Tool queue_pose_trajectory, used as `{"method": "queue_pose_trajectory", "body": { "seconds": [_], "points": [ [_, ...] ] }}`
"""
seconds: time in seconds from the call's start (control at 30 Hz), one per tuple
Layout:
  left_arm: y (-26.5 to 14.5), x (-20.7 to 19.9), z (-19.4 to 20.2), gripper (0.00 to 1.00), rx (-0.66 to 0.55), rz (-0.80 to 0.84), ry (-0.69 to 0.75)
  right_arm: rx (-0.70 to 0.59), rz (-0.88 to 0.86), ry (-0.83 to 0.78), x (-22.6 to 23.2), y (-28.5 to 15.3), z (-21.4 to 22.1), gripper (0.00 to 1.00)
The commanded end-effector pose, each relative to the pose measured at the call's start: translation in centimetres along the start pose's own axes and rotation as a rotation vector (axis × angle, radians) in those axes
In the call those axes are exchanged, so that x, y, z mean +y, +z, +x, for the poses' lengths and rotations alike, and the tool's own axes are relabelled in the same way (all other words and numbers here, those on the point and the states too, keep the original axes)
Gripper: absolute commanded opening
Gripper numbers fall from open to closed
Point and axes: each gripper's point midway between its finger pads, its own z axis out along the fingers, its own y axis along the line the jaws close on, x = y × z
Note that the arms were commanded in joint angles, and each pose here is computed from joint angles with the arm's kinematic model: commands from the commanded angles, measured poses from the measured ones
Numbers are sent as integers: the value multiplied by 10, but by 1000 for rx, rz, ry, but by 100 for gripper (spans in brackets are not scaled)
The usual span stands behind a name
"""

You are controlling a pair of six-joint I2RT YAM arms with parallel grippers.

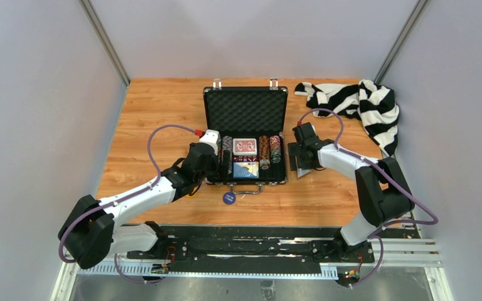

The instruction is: Pack up texas hold em set

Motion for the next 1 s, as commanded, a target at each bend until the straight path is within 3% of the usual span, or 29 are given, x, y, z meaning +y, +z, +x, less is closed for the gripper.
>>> {"method": "queue_pose_trajectory", "body": {
  "seconds": [0.0,0.37,0.97],
  "points": [
    [-1,-5,-12,96,-23,20,-4,39,4,61,-12,3,20,76],
    [0,-6,-9,96,-11,28,-4,82,-125,86,8,10,33,79],
    [0,-13,-9,95,-4,62,-20,73,-110,117,-1,-6,54,79]
  ]
}}
